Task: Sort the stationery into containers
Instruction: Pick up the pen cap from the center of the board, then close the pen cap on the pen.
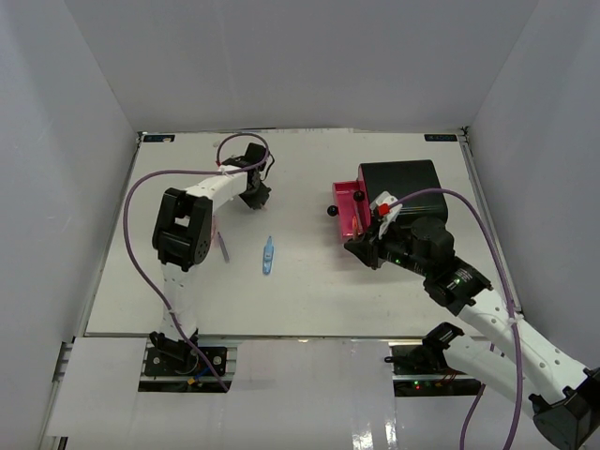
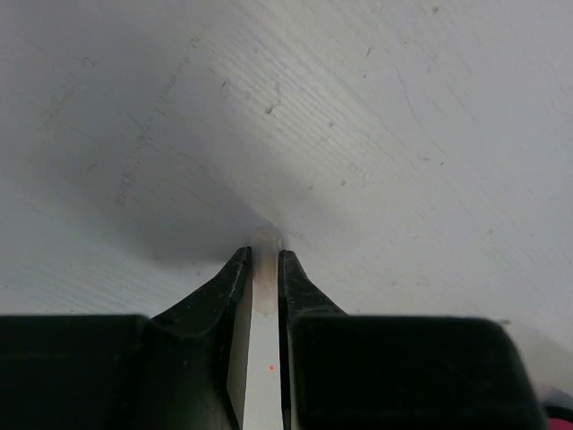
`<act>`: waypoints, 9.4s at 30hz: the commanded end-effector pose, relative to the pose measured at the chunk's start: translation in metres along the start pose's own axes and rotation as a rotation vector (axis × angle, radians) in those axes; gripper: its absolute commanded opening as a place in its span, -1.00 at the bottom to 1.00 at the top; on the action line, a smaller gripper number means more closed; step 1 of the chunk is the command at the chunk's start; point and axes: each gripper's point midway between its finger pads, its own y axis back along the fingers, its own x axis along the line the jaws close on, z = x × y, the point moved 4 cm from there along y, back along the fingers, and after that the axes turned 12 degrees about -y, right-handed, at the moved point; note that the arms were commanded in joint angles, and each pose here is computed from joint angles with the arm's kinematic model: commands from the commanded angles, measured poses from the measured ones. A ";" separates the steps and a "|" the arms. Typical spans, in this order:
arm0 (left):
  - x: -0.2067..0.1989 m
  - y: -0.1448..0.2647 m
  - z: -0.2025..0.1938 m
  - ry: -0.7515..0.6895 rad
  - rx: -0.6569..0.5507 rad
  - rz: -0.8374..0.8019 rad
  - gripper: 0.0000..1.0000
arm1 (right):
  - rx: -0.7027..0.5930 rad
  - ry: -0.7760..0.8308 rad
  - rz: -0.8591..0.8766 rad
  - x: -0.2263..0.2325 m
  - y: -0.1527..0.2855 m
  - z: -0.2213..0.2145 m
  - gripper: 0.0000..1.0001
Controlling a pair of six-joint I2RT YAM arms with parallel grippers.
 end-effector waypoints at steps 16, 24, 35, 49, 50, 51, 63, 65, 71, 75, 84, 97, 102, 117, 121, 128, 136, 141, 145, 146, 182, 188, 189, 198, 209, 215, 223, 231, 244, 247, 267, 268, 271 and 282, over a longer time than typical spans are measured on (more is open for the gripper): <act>-0.007 0.234 0.034 -0.378 -0.751 -0.984 -1.00 | 0.118 0.008 0.286 0.036 -0.071 0.038 -0.85; -0.001 0.306 0.009 -0.619 -0.907 -1.332 -1.00 | 0.124 0.010 0.380 0.066 -0.108 0.056 -0.85; 0.016 0.346 -0.033 -0.782 -0.917 -1.639 -0.92 | 0.112 -0.005 0.390 0.070 -0.122 0.052 -0.85; 0.027 0.358 -0.044 -0.742 -0.946 -1.719 -0.87 | 0.093 -0.023 0.388 0.068 -0.129 0.052 -0.85; 0.027 0.358 -0.042 -0.731 -0.948 -1.716 -0.87 | 0.093 -0.025 0.390 0.069 -0.128 0.052 -0.85; 0.027 0.358 -0.043 -0.727 -0.946 -1.719 -0.87 | 0.089 -0.025 0.392 0.069 -0.128 0.052 -0.85; 0.025 0.352 -0.041 -0.673 -0.939 -1.707 -0.86 | 0.072 -0.020 0.413 0.074 -0.127 0.059 -0.85; 0.025 0.352 -0.040 -0.666 -0.945 -1.707 -0.86 | 0.074 -0.020 0.418 0.075 -0.127 0.058 -0.85; 0.022 0.350 -0.039 -0.651 -0.941 -1.708 -0.85 | 0.074 -0.018 0.424 0.075 -0.127 0.058 -0.85; 0.021 0.345 -0.041 -0.657 -0.931 -1.702 -0.85 | 0.070 -0.014 0.432 0.077 -0.127 0.060 -0.84; 0.019 0.344 -0.041 -0.662 -0.922 -1.704 -0.85 | 0.069 -0.009 0.437 0.078 -0.128 0.061 -0.85; 0.016 0.341 -0.050 -0.670 -0.879 -1.721 -0.84 | 0.036 -0.005 0.452 0.082 -0.125 0.070 -0.85; 0.016 0.340 -0.052 -0.665 -0.861 -1.725 -0.84 | 0.007 0.004 0.444 0.082 -0.122 0.076 -0.85; 0.016 0.337 -0.054 -0.705 -0.815 -1.684 -0.85 | -0.047 0.023 0.443 0.085 -0.111 0.085 -0.85; 0.017 0.338 -0.056 -0.719 -0.790 -1.698 -0.86 | -0.056 0.028 0.438 0.084 -0.109 0.086 -0.85; 0.020 0.332 -0.067 -0.736 -0.710 -1.726 -0.88 | -0.101 0.043 0.461 0.090 -0.104 0.097 -0.85; 0.029 0.309 -0.085 -0.731 -0.593 -1.700 -0.97 | -0.202 0.092 0.456 0.097 -0.092 0.127 -0.85; 0.032 0.303 -0.091 -0.733 -0.549 -1.697 -1.00 | -0.228 0.109 0.457 0.099 -0.092 0.138 -0.85; 0.033 0.299 -0.094 -0.729 -0.524 -1.695 -1.00 | -0.256 0.128 0.462 0.101 -0.090 0.147 -0.85; 0.034 0.298 -0.096 -0.729 -0.516 -1.695 -1.00 | -0.263 0.131 0.460 0.100 -0.090 0.149 -0.85; 0.027 0.273 -0.128 -0.730 -0.311 -1.698 -1.00 | -0.452 0.207 0.475 0.098 -0.076 0.224 -0.85; 0.027 0.268 -0.128 -0.783 -0.279 -1.653 -1.00 | -0.467 0.214 0.463 0.092 -0.070 0.230 -0.85; 0.026 0.268 -0.128 -0.793 -0.271 -1.658 -1.00 | -0.468 0.211 0.461 0.091 -0.070 0.231 -0.85; 0.029 0.259 -0.135 -0.798 -0.194 -1.636 -1.00 | -0.490 0.221 0.470 0.092 -0.065 0.239 -0.85; 0.028 0.254 -0.151 -0.821 -0.118 -1.644 -1.00 | -0.504 0.224 0.484 0.094 -0.067 0.249 -0.85; 0.029 0.252 -0.152 -0.829 -0.115 -1.625 -1.00 | -0.498 0.224 0.484 0.091 -0.068 0.249 -0.85; 0.013 0.273 -0.130 -0.831 -0.207 -1.623 -1.00 | -0.453 0.205 0.493 0.087 -0.070 0.225 -0.85; -0.001 0.288 -0.108 -0.819 -0.271 -1.608 -0.72 | -0.418 0.194 0.469 0.079 -0.070 0.202 -0.85; -0.010 0.338 -0.057 -0.737 -0.512 -1.659 0.15 | -0.357 0.150 0.418 0.059 -0.076 0.168 -0.85; -0.012 0.354 -0.047 -0.737 -0.579 -1.689 0.43 | -0.336 0.144 0.406 0.055 -0.079 0.159 -0.85; -0.019 0.384 -0.007 -0.912 -0.788 -1.608 0.76 | -0.184 0.091 0.361 0.040 -0.085 0.118 -0.85; -0.021 0.384 -0.006 -0.913 -0.785 -1.612 0.76 | -0.173 0.087 0.361 0.040 -0.085 0.117 -0.85; -0.029 0.381 -0.005 -0.915 -0.762 -1.643 0.76 | -0.156 0.081 0.367 0.042 -0.086 0.117 -0.85; -0.056 0.380 -0.007 -0.922 -0.743 -1.633 0.65 | -0.104 0.063 0.378 0.041 -0.091 0.113 -0.85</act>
